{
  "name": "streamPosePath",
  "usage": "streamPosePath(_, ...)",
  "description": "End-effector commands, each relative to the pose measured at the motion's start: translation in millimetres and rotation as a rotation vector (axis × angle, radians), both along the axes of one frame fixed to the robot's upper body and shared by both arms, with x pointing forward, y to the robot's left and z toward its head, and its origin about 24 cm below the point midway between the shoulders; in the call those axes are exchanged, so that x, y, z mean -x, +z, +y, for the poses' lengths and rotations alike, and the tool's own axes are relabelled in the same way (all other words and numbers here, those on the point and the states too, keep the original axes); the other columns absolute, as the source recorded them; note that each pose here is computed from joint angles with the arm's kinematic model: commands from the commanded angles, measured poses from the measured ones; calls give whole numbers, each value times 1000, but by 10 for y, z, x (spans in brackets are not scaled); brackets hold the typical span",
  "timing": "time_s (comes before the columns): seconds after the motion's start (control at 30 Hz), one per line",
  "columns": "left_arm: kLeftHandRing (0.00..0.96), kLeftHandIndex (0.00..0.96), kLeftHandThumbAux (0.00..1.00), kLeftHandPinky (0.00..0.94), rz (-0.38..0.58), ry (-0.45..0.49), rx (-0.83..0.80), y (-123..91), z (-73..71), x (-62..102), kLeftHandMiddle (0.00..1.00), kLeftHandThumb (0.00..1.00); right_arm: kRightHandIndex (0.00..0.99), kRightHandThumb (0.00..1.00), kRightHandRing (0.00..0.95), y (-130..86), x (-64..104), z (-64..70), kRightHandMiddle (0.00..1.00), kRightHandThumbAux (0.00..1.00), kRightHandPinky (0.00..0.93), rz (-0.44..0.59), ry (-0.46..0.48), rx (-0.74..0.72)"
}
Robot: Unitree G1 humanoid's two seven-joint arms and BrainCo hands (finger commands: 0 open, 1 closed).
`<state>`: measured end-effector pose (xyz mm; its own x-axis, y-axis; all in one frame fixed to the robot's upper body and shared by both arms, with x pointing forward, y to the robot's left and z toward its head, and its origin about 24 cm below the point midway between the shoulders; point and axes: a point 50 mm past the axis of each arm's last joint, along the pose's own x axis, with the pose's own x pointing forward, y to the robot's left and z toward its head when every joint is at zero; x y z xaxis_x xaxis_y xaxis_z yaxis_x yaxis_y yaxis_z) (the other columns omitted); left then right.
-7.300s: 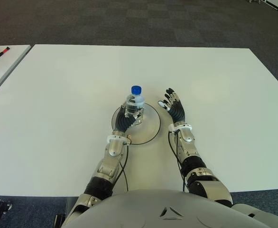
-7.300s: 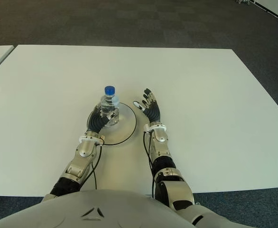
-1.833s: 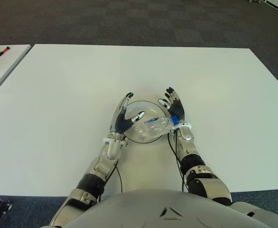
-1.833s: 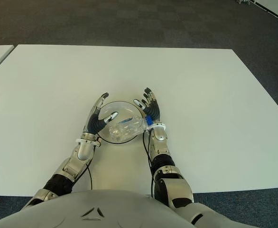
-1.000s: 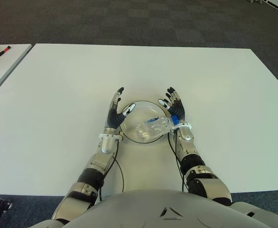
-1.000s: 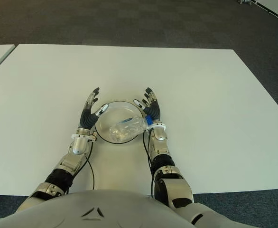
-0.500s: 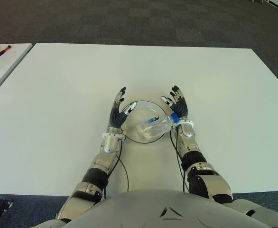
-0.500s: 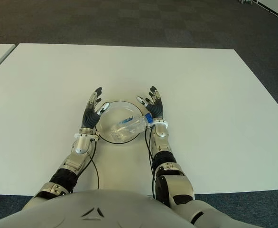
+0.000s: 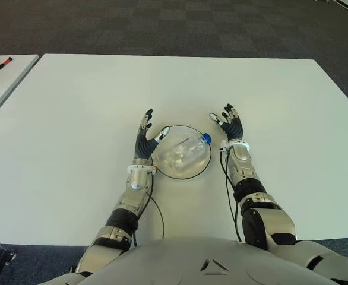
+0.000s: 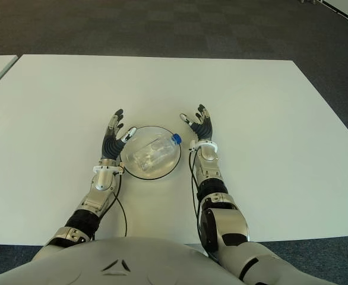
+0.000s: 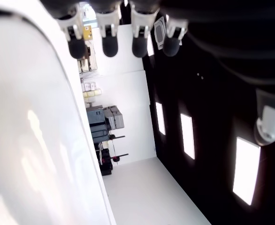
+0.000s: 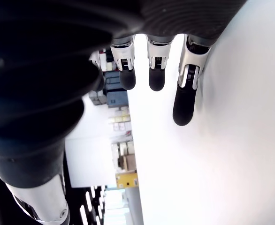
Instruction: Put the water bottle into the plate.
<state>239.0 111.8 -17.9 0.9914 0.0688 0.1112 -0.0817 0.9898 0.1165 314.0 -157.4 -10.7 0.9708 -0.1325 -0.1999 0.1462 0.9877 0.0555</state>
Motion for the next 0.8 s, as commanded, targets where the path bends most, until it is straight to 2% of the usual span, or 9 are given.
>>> streamPosePath(0.03, 0, 0, 531, 8, 29, 25, -1, -44, -4, -4, 0, 86, 83, 60, 70, -38, 1, -10, 72, 813, 132, 48, -4, 9)
streamPosePath(0.4, 0, 0, 563, 0, 29, 53, 11, -36, -12, -3, 0, 42, 74, 56, 61, -17, -22, -10, 64, 834, 124, 77, 7, 18)
streamPosePath(0.8, 0, 0, 578, 16, 41, 58, 17, -47, -21, -1, 0, 40, 67, 57, 56, -39, 13, -20, 59, 842, 120, 98, 9, 29)
